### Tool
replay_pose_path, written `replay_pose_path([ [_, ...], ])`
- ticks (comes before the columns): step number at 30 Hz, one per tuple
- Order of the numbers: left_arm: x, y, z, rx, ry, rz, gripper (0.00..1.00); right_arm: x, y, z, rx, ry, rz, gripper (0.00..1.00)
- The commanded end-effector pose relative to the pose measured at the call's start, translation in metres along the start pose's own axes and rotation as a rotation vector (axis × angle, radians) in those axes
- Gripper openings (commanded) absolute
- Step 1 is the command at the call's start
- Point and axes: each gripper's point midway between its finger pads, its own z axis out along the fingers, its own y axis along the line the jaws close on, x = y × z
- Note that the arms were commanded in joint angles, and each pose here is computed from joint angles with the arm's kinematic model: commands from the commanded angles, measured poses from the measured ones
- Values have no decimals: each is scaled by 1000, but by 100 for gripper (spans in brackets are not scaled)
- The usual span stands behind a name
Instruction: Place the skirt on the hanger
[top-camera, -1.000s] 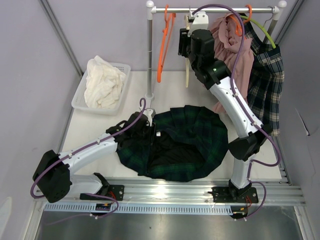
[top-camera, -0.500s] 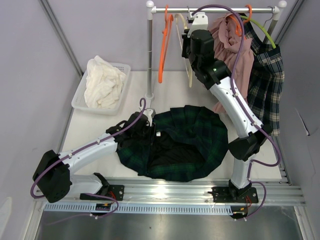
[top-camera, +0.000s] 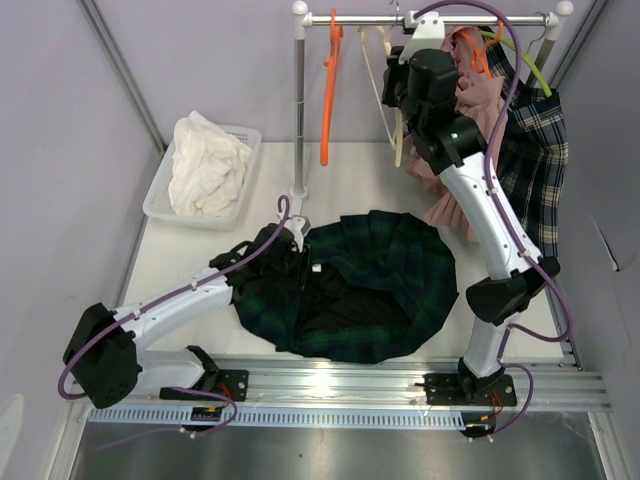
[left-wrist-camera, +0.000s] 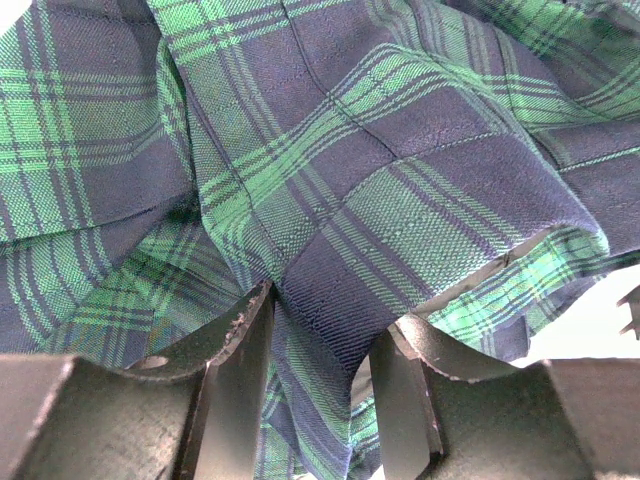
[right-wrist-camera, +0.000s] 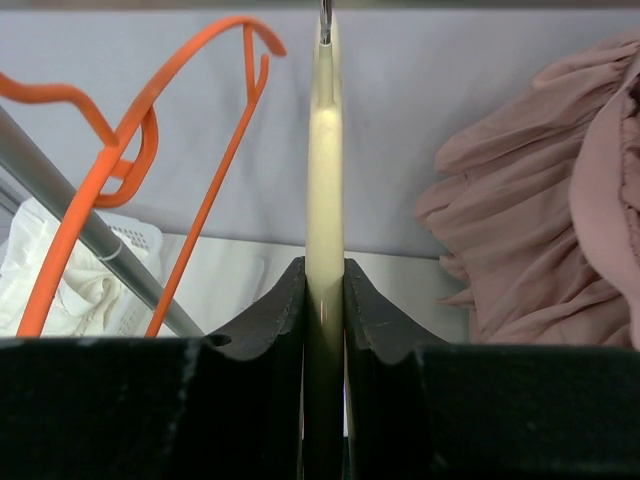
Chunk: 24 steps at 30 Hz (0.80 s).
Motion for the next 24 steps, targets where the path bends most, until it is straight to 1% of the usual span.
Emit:
replay_pose_path([
  [1,-10,-3,-8,18,-40,6,46,-86,-9,-39,-46,-207,106,0],
  [8,-13,-4,-10,22,-47,9,46,-89,-12,-56,-74,-208,136,0],
  [10,-13,-4,-11,20,-48,7,45,-81,-13,-57,-75,-185,137,0],
  [12,-15,-6,-12,25,-51,9,44,-84,-16,-69,-82,-189,155,0],
  [13,-17,-6,-13,26,-56,11,44,-75,-15,-70,-90,-163,151,0],
  [15,-18,-7,-14,25,-56,13,42,-77,-19,-84,-96,-158,172,0],
  [16,-19,-7,-15,25,-58,14,41,-61,-20,-83,-93,-114,169,0],
  [17,-20,-8,-16,27,-60,17,41,-67,-23,-99,-102,-128,180,0],
  [18,-22,-8,-17,27,-65,17,41,-64,-24,-105,-105,-123,188,0],
  [19,-23,-9,-18,28,-65,20,41,-45,-26,-104,-102,-92,186,0],
  [20,-23,-8,-18,24,-65,20,40,-53,-30,-120,-110,-116,199,0],
  [22,-25,-8,-19,21,-65,25,38,-44,-32,-130,-126,-90,222,0],
  [23,-25,-8,-18,17,-63,26,37,-32,-32,-132,-132,-60,220,0],
  [24,-26,-8,-18,14,-65,26,35,-32,-32,-147,-152,-53,227,0],
])
